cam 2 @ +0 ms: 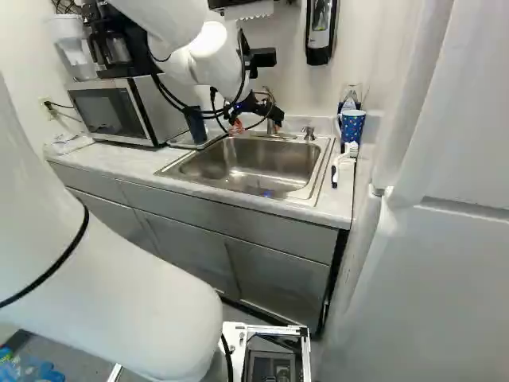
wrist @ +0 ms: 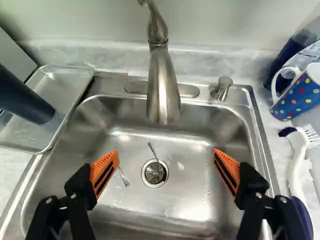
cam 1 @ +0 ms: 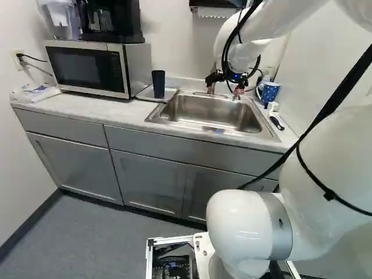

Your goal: Rinse the cup and place it in the tray

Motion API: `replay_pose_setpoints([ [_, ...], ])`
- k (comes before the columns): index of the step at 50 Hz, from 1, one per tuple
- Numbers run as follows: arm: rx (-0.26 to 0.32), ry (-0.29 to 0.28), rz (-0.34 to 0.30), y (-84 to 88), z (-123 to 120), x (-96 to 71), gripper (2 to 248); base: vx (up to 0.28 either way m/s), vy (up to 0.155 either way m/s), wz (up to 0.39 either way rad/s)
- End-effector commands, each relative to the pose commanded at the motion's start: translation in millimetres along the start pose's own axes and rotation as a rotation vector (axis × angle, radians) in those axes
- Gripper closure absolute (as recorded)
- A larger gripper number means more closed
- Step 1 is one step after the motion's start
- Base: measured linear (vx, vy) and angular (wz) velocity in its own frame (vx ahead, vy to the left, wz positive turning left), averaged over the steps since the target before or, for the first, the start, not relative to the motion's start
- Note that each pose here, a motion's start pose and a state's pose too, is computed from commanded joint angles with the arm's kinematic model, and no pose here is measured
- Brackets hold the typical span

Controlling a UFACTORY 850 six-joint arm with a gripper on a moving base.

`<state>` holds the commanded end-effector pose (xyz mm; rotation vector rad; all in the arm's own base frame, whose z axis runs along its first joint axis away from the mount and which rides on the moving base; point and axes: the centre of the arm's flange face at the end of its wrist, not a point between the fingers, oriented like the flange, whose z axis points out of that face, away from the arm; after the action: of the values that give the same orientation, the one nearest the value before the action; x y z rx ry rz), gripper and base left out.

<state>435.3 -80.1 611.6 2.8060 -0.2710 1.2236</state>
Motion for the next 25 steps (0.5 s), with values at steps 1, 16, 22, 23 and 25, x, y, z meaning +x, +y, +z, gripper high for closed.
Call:
replay_pose_setpoints([
  [1, 0.0, -0.006, 0.0, 0.0, 1, -0.9, 3, 0.0, 0.0, 0.0],
  [16, -0.001, -0.05, 0.0, 0.1, 14, -9.0, 3, 0.0, 0.0, 0.0],
  [22, -0.001, -0.05, 0.0, 0.1, 14, -9.0, 3, 0.0, 0.0, 0.0],
  [23, -0.001, -0.05, 0.0, 0.1, 14, -9.0, 3, 0.0, 0.0, 0.0],
  [25, -0.001, -0.05, 0.0, 0.1, 14, -9.0, 3, 0.0, 0.0, 0.0],
])
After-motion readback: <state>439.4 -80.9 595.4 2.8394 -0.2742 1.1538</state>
